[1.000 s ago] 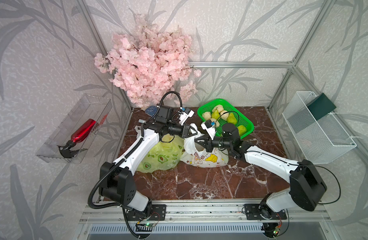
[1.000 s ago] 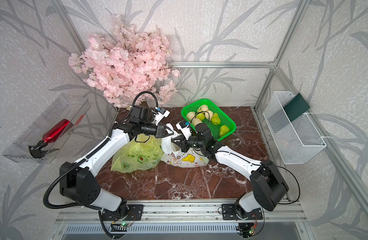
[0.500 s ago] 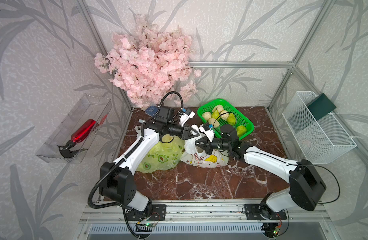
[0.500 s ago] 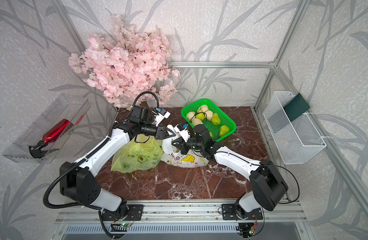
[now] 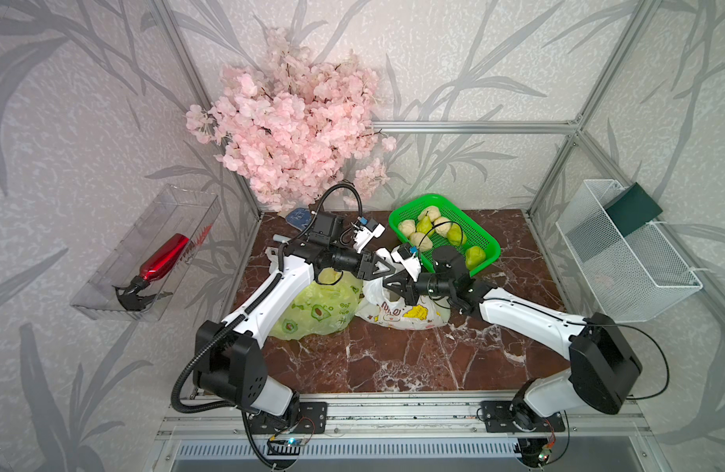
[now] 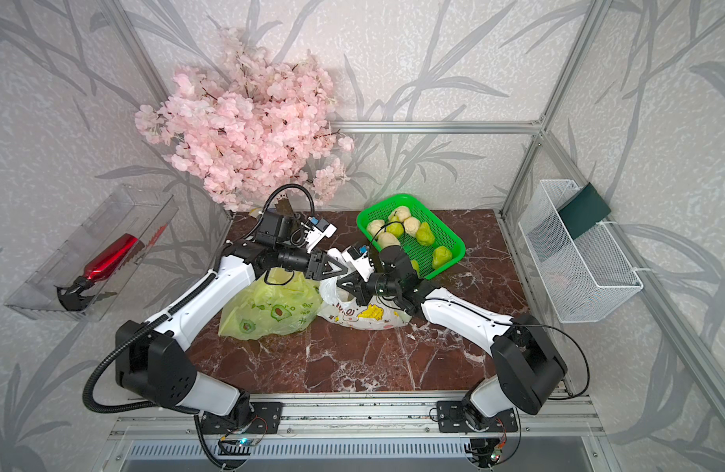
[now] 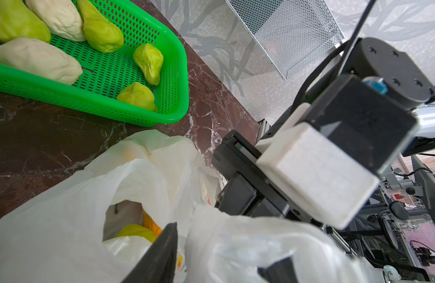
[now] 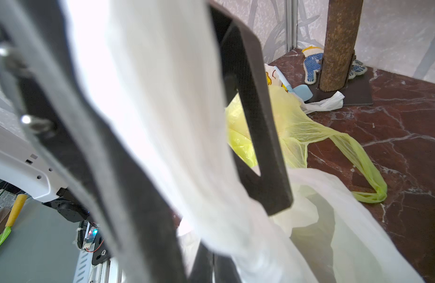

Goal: Place the pears into plastic bags & tie knots
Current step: Tie the plastic bag at the center of the board, then move the plastic bag to the center of the board, then pick up the plastic bag.

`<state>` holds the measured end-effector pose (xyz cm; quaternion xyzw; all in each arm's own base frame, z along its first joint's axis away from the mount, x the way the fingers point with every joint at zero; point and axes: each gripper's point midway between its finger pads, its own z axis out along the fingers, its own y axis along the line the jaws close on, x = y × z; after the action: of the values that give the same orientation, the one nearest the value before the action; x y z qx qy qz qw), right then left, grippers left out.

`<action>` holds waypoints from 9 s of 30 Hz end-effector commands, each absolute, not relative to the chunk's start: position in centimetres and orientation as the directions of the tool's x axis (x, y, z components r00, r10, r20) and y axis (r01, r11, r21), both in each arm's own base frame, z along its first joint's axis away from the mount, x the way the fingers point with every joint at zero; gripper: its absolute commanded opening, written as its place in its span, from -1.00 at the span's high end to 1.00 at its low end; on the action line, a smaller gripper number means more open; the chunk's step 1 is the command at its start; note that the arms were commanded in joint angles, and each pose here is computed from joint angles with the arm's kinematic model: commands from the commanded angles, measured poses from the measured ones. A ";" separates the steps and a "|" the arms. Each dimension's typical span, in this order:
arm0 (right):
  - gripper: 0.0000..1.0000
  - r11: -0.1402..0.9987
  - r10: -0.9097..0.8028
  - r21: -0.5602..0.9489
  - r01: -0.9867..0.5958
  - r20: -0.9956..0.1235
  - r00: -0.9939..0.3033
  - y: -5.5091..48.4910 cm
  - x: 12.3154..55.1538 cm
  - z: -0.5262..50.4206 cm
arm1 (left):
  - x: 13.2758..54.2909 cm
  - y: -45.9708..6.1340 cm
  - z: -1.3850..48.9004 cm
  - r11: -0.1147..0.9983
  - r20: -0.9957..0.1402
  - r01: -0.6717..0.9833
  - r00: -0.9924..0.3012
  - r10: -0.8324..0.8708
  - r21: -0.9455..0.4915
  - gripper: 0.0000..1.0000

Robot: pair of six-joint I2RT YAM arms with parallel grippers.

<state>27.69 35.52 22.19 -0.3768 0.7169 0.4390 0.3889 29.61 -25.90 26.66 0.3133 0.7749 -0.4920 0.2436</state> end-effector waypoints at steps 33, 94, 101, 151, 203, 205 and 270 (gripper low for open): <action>0.23 0.350 -0.161 0.371 -0.860 -0.881 -0.445 29.6 28.0 27.5 | 30.1 -26.7 29.1 0.289 -0.861 0.884 -0.442 0.253 -0.368 1.00; 1.00 0.202 0.378 0.339 -0.919 -0.892 -0.246 31.6 31.9 29.5 | 25.5 -22.4 28.2 0.409 -0.783 0.728 -0.620 0.048 -0.551 0.05; 1.00 0.168 0.350 0.365 -0.916 -0.890 -0.291 32.3 32.1 28.9 | 29.0 -21.3 30.3 0.434 -0.810 0.729 -0.586 -0.006 -0.530 0.18; -0.07 0.682 0.004 0.526 -0.508 -0.698 -0.717 24.9 24.9 27.6 | 34.9 -22.6 29.7 0.476 -0.752 0.634 -0.652 -0.095 -0.610 1.00; -0.70 0.869 -0.409 0.010 -0.495 -0.548 -0.729 27.5 26.0 19.7 | 31.1 -10.9 26.3 0.847 -0.710 0.298 -0.693 -0.125 -0.440 0.17; -0.72 0.856 -0.437 0.003 -0.516 -0.528 -0.728 29.7 26.9 18.6 | 31.2 -10.9 26.3 0.848 -0.712 0.298 -0.691 -0.126 -0.439 0.17; -0.35 0.894 -0.175 0.245 -0.376 -0.582 -0.794 22.4 30.0 19.1 | 40.5 -19.4 6.4 0.686 -0.140 0.697 -0.673 0.726 0.208 -0.33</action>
<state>30.34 20.06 18.48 -0.1444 0.9417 0.1077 0.2840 41.09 -21.12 6.85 0.3605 0.9209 0.0202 0.1471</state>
